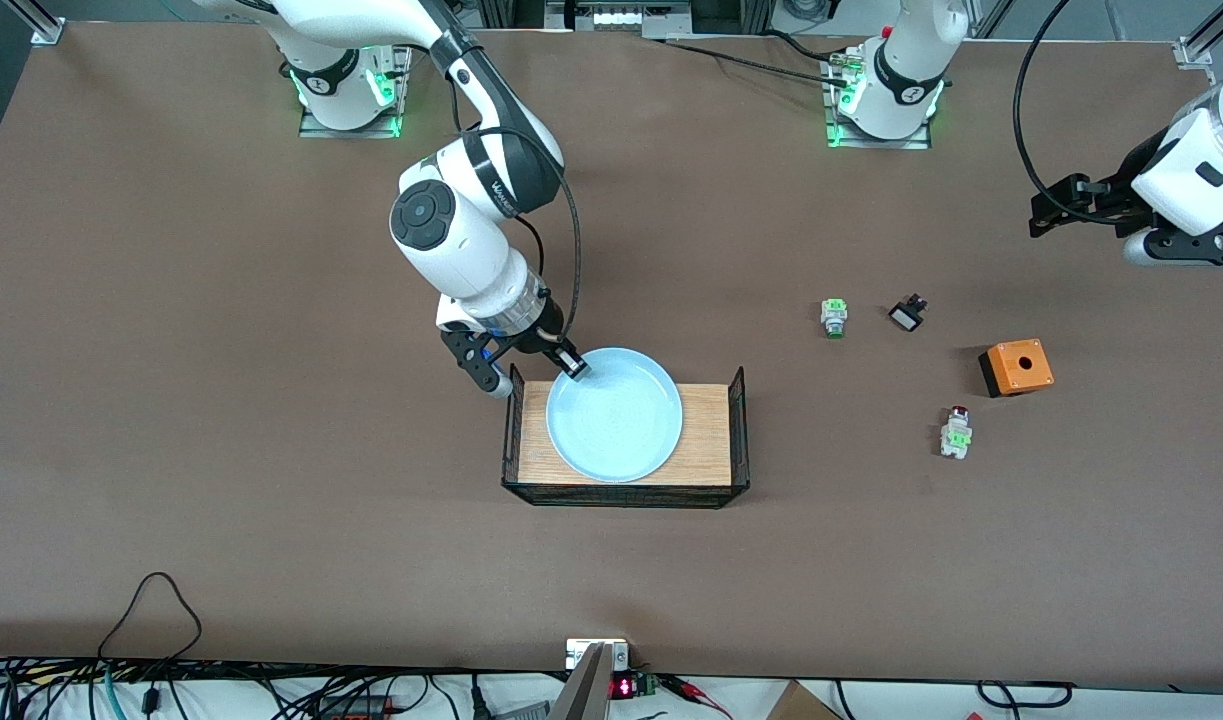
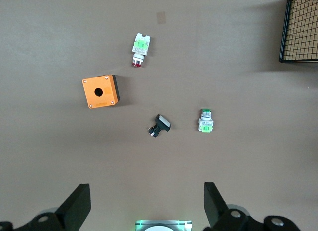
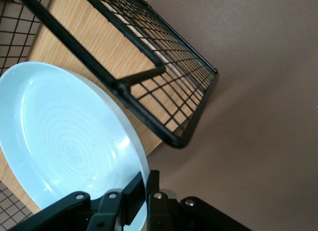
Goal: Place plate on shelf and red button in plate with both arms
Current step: 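Lower the plate onto the tray and open the right gripper, then withdraw the right gripper while the left gripper grasps the red-based switch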
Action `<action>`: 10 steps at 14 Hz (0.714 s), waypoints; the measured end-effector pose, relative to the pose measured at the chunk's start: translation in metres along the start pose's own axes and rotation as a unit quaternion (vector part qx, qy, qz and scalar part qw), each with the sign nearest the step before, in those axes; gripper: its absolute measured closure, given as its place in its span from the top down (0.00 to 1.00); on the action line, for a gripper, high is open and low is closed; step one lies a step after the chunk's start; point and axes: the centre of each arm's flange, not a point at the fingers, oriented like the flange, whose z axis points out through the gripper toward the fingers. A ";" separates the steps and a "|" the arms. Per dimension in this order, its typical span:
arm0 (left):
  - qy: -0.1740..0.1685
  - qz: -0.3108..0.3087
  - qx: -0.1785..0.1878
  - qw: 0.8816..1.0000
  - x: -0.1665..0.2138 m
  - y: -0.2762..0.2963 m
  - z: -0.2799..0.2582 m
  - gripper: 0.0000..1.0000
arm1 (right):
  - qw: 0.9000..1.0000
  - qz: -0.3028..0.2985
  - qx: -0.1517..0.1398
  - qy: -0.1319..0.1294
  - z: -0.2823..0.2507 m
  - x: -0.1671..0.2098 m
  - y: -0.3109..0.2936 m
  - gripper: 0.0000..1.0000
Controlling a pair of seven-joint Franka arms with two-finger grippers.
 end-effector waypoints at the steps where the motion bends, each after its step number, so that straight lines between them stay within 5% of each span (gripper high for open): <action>1: 0.000 0.000 0.000 1.000 0.000 0.000 0.000 1.00 | 1.000 -0.003 -0.001 -0.001 0.001 -0.004 0.000 0.08; 4: 0.000 -0.004 0.000 1.000 0.000 -0.004 0.000 1.00 | 1.000 -0.009 -0.003 -0.004 0.003 -0.016 0.000 0.32; 10: -0.019 -0.015 -0.003 1.000 0.012 -0.017 0.019 1.00 | 1.000 -0.007 -0.021 -0.007 -0.046 0.000 -0.008 0.95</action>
